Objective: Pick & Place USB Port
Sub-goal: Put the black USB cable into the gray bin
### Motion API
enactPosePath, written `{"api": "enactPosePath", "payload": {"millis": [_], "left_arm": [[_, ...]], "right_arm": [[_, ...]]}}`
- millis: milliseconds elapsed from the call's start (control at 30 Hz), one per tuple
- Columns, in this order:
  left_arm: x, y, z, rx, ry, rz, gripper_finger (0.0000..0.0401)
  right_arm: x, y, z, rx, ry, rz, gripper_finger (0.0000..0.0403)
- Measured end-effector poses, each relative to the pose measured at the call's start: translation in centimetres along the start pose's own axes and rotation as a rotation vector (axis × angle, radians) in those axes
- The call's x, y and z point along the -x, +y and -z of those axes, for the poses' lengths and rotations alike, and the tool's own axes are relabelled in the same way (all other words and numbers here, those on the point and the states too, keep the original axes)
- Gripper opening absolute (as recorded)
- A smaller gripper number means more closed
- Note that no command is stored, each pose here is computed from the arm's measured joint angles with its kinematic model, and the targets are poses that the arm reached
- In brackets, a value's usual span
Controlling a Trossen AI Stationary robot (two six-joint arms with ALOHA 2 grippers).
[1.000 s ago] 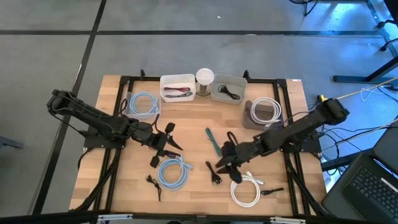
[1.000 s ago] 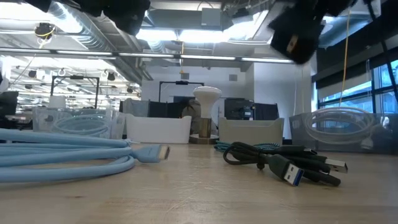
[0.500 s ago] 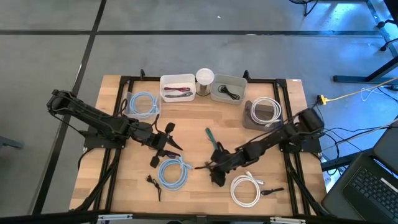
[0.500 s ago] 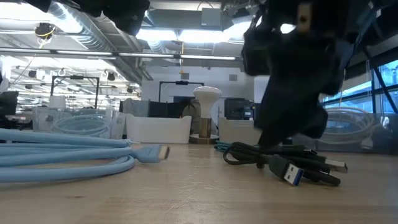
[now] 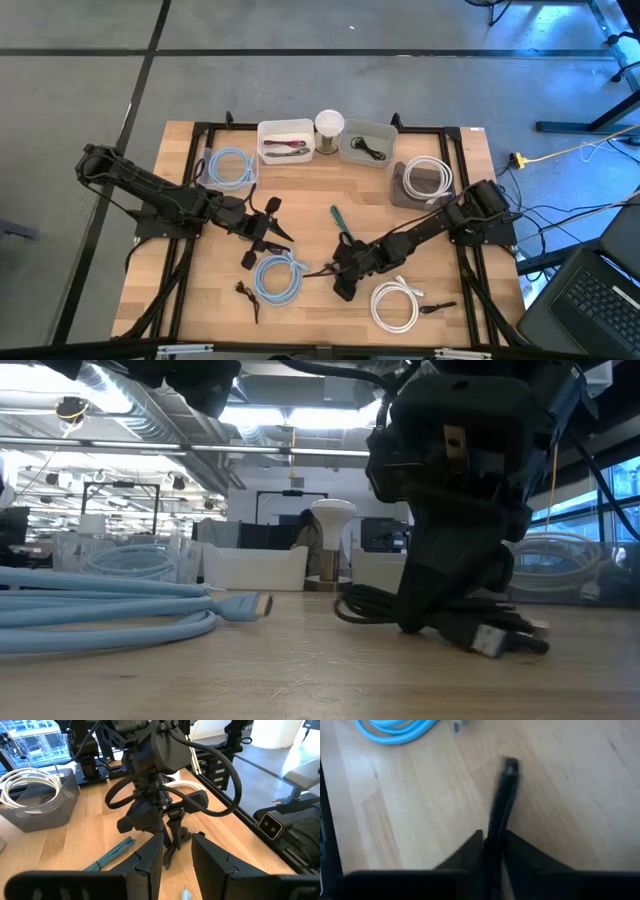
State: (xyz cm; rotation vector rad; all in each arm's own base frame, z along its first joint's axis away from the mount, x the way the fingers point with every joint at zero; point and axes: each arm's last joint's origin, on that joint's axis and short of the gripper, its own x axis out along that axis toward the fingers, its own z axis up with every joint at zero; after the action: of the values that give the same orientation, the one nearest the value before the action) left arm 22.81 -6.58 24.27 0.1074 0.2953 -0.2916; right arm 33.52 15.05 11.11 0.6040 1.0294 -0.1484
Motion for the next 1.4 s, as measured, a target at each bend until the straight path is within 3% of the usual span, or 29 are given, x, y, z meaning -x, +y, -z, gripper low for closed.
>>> {"api": "enactPosePath", "payload": {"millis": [67,367,467,667,833,967,1233,1400], "left_arm": [[0.0,0.0,0.0,0.000,0.000,0.000,0.0094],[0.0,0.0,0.0,0.000,0.000,0.000,0.0095],[0.0,0.0,0.0,0.000,0.000,0.000,0.0093],[0.0,0.0,0.0,0.000,-0.002,0.000,0.0097],[0.0,0.0,0.0,0.000,0.000,-0.001,0.0099],[0.0,0.0,0.0,0.000,0.000,-0.002,0.0098],[0.0,0.0,0.0,0.000,-0.001,-0.002,0.0095],[0.0,0.0,0.0,0.000,0.000,-0.002,0.0099]], "right_arm": [[0.0,0.2,-0.1,0.025,-0.004,-0.004,0.0028],[1.7,2.5,-1.7,0.161,-0.030,-0.011,0.0027],[4.4,3.7,-3.1,0.221,-0.058,0.115,0.0027],[9.7,4.3,-4.9,0.358,-0.013,0.512,0.0027],[12.8,1.9,-6.1,0.380,0.066,0.843,0.0027],[14.3,-0.8,-7.6,0.328,0.128,1.023,0.0027],[17.8,-6.5,-12.1,0.258,0.133,1.032,0.0027],[21.5,-10.2,-14.1,0.204,0.003,0.935,0.0027]]}}
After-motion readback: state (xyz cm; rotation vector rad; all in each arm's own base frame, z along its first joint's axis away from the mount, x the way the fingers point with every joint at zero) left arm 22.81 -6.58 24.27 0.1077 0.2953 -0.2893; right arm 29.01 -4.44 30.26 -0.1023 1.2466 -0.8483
